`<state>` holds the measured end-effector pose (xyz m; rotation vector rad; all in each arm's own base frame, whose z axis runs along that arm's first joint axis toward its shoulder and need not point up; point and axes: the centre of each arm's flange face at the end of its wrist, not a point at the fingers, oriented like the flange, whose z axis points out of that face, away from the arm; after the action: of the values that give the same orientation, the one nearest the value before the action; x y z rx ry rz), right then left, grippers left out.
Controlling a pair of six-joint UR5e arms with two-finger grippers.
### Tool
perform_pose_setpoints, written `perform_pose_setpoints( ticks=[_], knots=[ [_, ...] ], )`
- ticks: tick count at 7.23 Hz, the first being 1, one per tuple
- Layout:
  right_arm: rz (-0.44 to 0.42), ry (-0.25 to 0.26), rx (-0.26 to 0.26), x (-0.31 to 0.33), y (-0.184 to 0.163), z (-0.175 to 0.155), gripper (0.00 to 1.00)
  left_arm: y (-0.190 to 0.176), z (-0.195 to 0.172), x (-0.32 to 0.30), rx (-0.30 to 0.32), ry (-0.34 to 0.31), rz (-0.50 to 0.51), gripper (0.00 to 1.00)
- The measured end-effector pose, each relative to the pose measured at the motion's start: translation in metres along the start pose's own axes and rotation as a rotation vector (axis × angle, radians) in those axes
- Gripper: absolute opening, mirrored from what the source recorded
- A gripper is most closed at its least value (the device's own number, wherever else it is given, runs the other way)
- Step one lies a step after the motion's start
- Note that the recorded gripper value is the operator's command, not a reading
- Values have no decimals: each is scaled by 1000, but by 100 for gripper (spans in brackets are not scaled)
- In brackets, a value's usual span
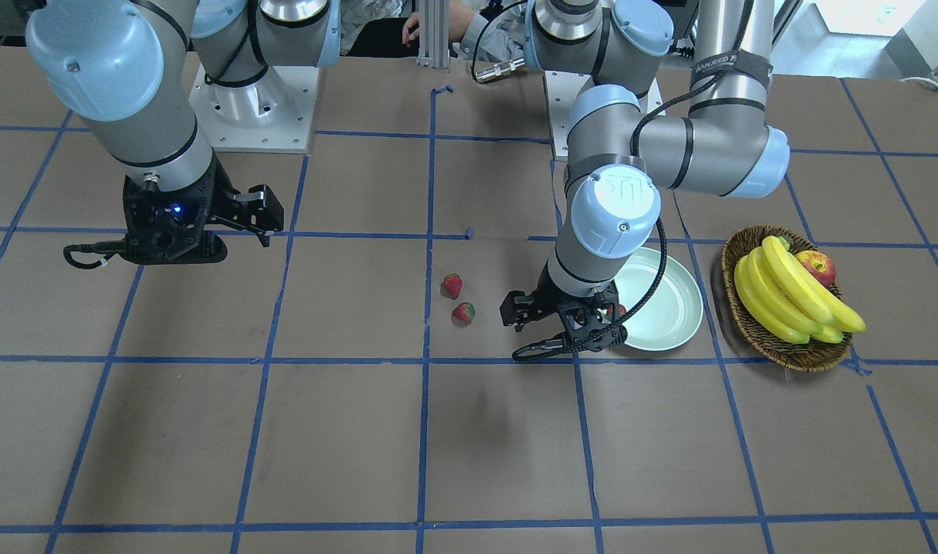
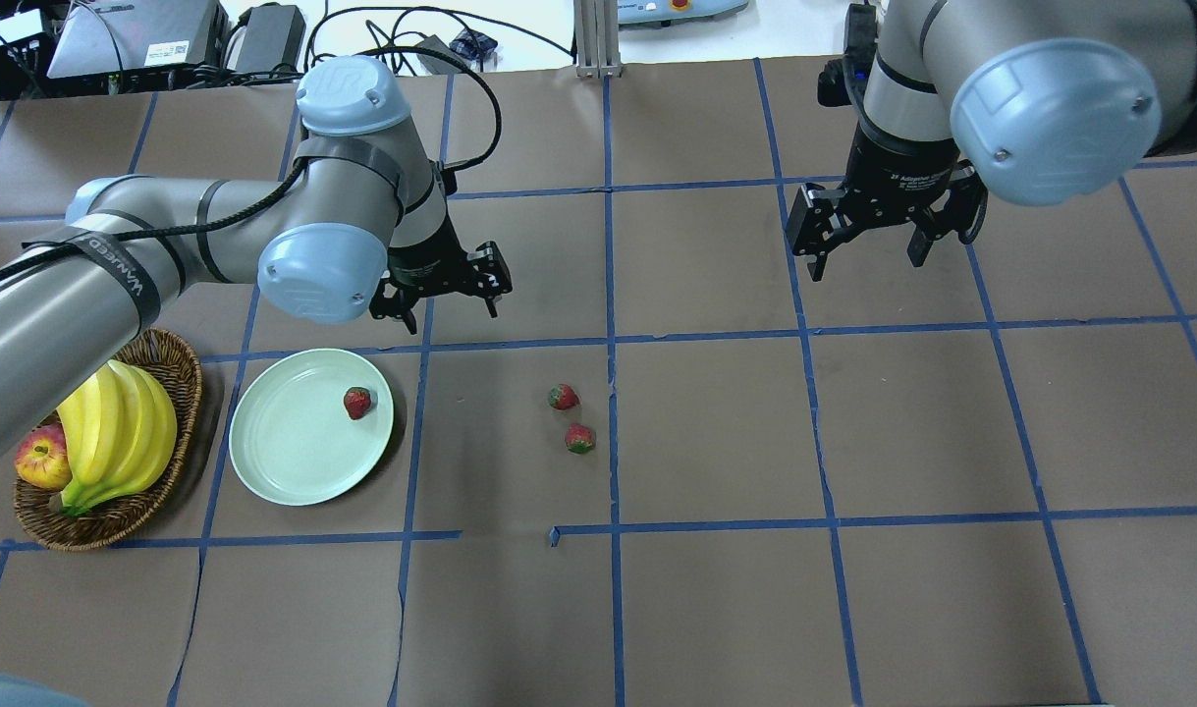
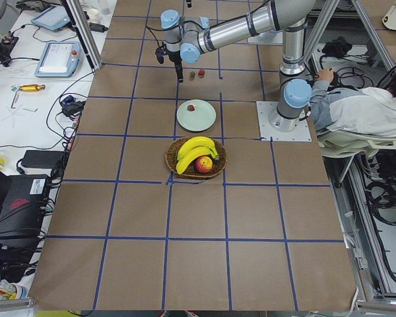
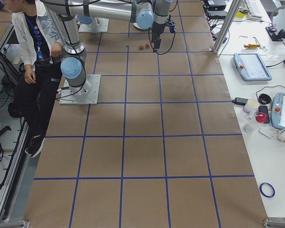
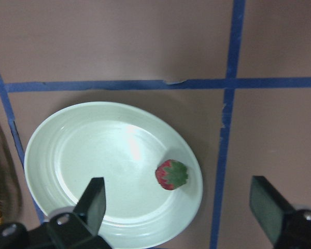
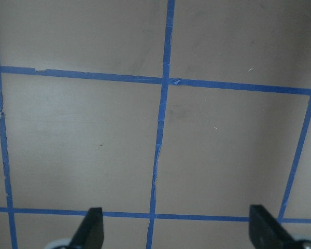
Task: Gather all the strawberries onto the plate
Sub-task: 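Move the left gripper back to the two remaining strawberries and lower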
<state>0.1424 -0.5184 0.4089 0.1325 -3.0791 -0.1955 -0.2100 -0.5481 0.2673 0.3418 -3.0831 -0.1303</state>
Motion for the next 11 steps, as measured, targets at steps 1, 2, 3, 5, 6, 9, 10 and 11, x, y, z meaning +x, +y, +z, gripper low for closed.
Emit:
perform_pose_setpoints(
  ticks=[1, 2, 3, 5, 6, 9, 10, 11],
  knots=[
    [1, 0, -1, 0, 0, 1, 100, 5, 7, 17, -6, 40, -15, 98],
    [1, 0, -2, 0, 0, 1, 100, 9, 16, 31, -17, 75, -18, 97],
    [0, 0, -4, -1, 1, 2, 100, 10, 26, 42, -29, 105, -22, 98],
    [1, 0, -8, -1, 1, 4, 100, 9, 51, 53, -50, 123, -18, 94],
    [1, 1, -9, -2, 2, 4, 100, 12, 61, 58, -70, 121, -13, 89],
    [1, 2, -12, -3, 2, 5, 100, 28, 88, 70, -121, 98, 7, 82],
    [3, 1, -14, -4, 3, 6, 100, 33, 96, 71, -137, 89, 13, 80],
    [3, 0, -18, -4, 3, 8, 100, 37, 102, 71, -149, 81, 19, 74]
  ],
)
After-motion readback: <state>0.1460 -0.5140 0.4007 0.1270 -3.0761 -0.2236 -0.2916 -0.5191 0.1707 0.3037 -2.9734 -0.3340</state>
